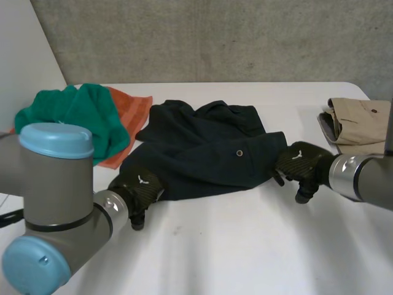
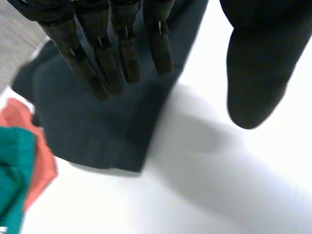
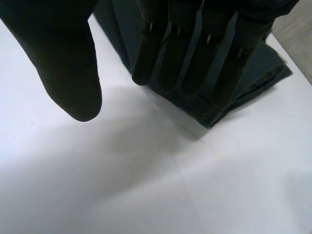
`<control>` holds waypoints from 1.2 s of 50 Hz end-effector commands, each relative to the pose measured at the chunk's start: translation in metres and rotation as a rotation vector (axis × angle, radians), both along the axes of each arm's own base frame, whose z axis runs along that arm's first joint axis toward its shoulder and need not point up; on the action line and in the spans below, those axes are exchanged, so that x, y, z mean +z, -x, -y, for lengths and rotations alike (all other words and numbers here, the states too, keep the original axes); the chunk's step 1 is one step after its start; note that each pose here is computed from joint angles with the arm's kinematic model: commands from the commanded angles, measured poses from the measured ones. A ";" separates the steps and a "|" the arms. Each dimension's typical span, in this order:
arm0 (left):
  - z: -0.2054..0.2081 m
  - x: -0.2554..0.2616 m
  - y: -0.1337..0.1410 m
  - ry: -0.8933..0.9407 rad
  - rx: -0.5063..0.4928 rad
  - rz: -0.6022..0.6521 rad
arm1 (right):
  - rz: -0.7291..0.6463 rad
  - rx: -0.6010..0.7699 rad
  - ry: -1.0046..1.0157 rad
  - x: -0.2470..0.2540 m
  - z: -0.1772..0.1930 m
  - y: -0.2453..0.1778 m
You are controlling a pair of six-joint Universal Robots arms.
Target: Fold the laundry.
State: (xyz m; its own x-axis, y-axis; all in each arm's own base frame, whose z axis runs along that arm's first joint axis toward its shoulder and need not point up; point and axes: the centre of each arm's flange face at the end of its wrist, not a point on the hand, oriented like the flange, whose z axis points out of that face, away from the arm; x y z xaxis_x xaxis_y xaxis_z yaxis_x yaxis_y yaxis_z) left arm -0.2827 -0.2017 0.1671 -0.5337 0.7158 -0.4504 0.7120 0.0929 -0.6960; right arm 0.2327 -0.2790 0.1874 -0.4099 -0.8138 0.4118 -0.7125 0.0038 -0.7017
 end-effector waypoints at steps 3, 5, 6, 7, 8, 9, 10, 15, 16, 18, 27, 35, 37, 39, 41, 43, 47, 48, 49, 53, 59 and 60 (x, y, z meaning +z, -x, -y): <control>0.040 -0.028 0.006 -0.020 0.074 -0.005 | 0.084 0.023 0.185 -0.031 0.028 -0.018; 0.055 -0.033 0.007 0.005 0.114 -0.006 | 0.108 0.036 0.228 -0.037 0.035 -0.024; 0.058 -0.034 0.007 0.010 0.122 -0.002 | 0.115 0.042 0.237 -0.040 0.037 -0.026; 0.062 -0.036 0.008 0.017 0.128 0.002 | 0.120 0.051 0.245 -0.043 0.038 -0.028; 0.065 -0.037 0.008 0.025 0.135 0.005 | 0.123 0.057 0.252 -0.045 0.040 -0.031; 0.070 -0.039 0.011 0.037 0.144 0.004 | 0.123 0.068 0.260 -0.051 0.042 -0.035; 0.073 -0.039 0.012 0.044 0.148 0.003 | 0.122 0.073 0.265 -0.054 0.043 -0.038; 0.085 -0.043 0.020 0.072 0.155 -0.004 | 0.118 0.081 0.275 -0.066 0.052 -0.049; 0.086 -0.044 0.024 0.081 0.151 -0.008 | 0.117 0.080 0.277 -0.067 0.054 -0.050; 0.088 -0.042 0.027 0.095 0.149 -0.014 | 0.119 0.069 0.288 -0.070 0.059 -0.055; 0.100 -0.031 0.038 0.207 0.190 -0.025 | 0.157 -0.006 0.356 -0.076 0.076 -0.069; 0.105 -0.023 0.038 0.264 0.200 -0.004 | 0.206 -0.038 0.370 -0.066 0.078 -0.073; 0.104 -0.023 0.038 0.264 0.198 -0.007 | 0.213 -0.036 0.366 -0.063 0.076 -0.073; 0.105 -0.021 0.039 0.267 0.190 -0.016 | 0.226 -0.040 0.359 -0.058 0.075 -0.074; 0.105 -0.021 0.039 0.268 0.185 -0.021 | 0.231 -0.043 0.354 -0.055 0.074 -0.074; 0.107 -0.022 0.040 0.268 0.179 -0.027 | 0.233 -0.048 0.342 -0.051 0.072 -0.074; 0.109 -0.028 0.042 0.264 0.163 -0.021 | 0.249 -0.052 0.313 -0.044 0.068 -0.074; 0.110 -0.030 0.043 0.264 0.160 -0.018 | 0.252 -0.055 0.308 -0.043 0.067 -0.074; 0.111 -0.031 0.044 0.266 0.160 -0.014 | 0.254 -0.056 0.305 -0.042 0.067 -0.073; 0.116 -0.036 0.043 0.281 0.180 0.005 | 0.257 -0.059 0.296 -0.041 0.066 -0.074; 0.129 -0.038 0.044 0.317 0.205 -0.008 | 0.253 -0.060 0.294 -0.041 0.065 -0.074; 0.129 -0.039 0.044 0.319 0.204 -0.007 | 0.254 -0.061 0.294 -0.041 0.065 -0.074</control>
